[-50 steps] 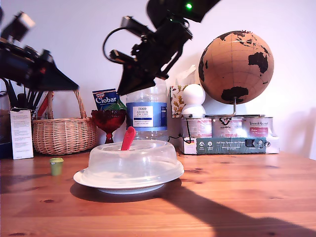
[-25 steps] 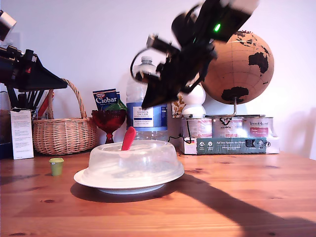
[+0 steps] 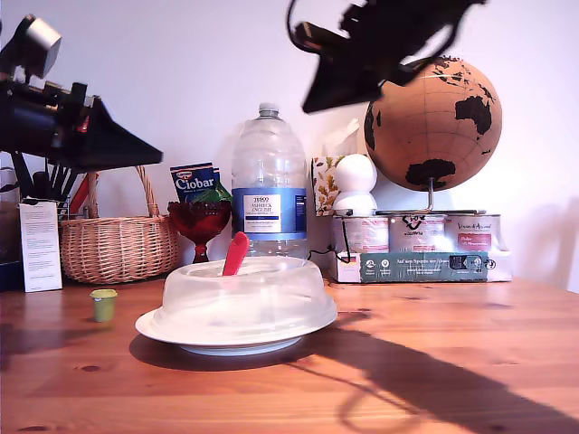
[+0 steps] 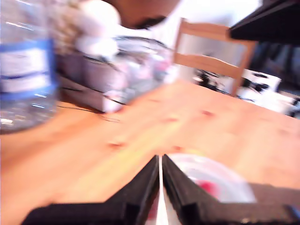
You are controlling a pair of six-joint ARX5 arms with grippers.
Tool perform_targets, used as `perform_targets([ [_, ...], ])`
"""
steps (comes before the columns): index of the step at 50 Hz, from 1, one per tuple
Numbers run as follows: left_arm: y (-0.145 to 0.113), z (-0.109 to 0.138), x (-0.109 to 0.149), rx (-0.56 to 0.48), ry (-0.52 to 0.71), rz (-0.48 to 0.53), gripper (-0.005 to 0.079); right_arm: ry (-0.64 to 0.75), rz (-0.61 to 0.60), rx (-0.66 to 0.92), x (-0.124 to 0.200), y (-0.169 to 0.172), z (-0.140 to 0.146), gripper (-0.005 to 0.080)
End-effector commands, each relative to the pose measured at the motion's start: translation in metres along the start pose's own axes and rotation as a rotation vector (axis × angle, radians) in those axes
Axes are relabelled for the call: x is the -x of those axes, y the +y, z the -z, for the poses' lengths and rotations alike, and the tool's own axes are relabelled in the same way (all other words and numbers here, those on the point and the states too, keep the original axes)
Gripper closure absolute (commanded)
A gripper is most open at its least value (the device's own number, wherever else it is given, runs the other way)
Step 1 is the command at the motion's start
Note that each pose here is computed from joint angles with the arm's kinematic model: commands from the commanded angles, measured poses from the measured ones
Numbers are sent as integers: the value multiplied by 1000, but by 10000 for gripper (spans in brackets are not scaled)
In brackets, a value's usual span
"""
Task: Lift the plastic dome with your right arm while removing the green coffee capsule from the plate using your left arm.
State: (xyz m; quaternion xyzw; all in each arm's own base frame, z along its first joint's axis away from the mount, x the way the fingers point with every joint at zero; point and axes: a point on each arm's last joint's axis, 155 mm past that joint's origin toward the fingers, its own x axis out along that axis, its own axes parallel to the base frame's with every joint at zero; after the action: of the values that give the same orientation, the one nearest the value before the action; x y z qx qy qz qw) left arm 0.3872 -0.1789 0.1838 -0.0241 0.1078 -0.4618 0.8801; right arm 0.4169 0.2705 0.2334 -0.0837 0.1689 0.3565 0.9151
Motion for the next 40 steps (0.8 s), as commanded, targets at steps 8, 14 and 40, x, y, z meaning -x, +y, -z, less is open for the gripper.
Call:
perform_targets([
  [8, -27, -19, 26, -16, -55, -20, 766, -31, 17, -32, 35, 11, 7, 765],
  [14, -38, -32, 42, -1, -98, -52, 766, -54, 26, -23, 59, 21, 8, 765],
  [40, -95, -74, 92, -32, -166, -177, 766, -136, 78, 42, 137, 69, -1, 765],
])
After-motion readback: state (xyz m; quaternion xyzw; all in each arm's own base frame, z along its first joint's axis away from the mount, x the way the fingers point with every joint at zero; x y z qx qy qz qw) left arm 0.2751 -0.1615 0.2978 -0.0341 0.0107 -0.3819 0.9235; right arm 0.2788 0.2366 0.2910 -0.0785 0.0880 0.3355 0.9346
